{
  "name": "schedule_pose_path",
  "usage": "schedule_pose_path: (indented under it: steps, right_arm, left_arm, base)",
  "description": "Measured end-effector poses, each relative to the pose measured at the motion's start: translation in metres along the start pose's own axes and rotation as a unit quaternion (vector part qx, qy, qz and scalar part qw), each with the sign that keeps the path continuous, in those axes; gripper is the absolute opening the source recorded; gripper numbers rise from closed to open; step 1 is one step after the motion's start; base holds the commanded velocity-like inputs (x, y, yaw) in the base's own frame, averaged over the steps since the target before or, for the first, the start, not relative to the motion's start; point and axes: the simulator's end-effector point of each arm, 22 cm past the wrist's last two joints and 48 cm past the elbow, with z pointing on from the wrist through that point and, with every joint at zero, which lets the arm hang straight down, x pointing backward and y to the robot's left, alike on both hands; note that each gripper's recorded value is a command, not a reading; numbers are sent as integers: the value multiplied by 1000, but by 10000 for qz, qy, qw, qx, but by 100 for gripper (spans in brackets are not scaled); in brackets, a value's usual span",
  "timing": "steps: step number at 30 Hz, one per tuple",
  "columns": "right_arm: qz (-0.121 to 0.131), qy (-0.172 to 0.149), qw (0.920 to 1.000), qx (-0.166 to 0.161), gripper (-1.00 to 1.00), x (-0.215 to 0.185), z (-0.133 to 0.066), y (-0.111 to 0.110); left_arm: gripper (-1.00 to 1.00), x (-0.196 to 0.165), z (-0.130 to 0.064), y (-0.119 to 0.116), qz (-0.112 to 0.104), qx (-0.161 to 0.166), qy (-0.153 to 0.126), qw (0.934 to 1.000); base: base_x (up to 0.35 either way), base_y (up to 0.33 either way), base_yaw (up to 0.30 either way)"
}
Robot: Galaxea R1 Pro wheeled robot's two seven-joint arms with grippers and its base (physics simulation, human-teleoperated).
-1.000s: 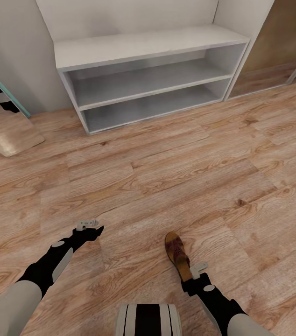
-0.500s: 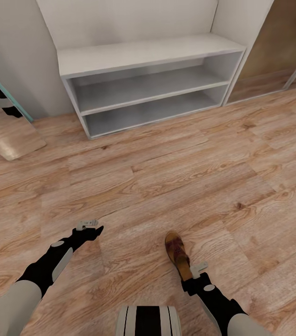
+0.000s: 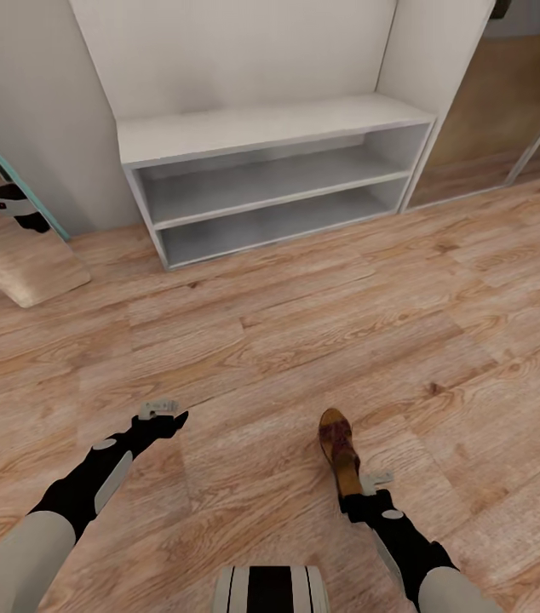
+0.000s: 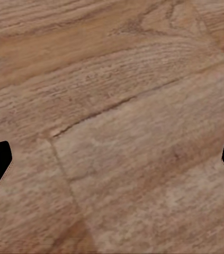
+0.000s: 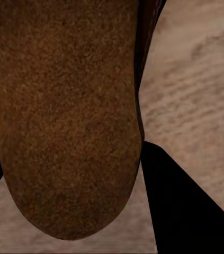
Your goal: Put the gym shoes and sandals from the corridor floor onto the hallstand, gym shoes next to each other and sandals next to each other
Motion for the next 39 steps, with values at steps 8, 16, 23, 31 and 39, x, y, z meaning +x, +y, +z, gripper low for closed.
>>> schedule_pose_path:
  steps: [8,16,23,31,39]
  right_arm:
    - [73,-1705,9838,550,-100,-180,-53,-51]
    - [204,-2604,9604,966,-100,-287,-138,-89]
    - [249,-2818,9535,1041,-100,-309,-170,-96]
    - [266,-3046,9461,1073,-100,-326,-199,-99]
    - [281,-3262,9385,1098,-100,-341,-226,-101]
  left_arm:
    - [100,-19,-9,-5,10,31,-156,9999]
    - [100,-33,-18,-12,-15,68,-167,9998]
    - [100,-56,-30,-22,13,147,-199,9997]
    - [100,-82,-45,-26,56,165,-397,9991]
    - [100,-105,-61,-30,87,185,-601,9980]
  base:
    - [0,0,0]
    - [0,0,0]
    - [0,0,0]
    - [0,0,0]
    - [0,0,0]
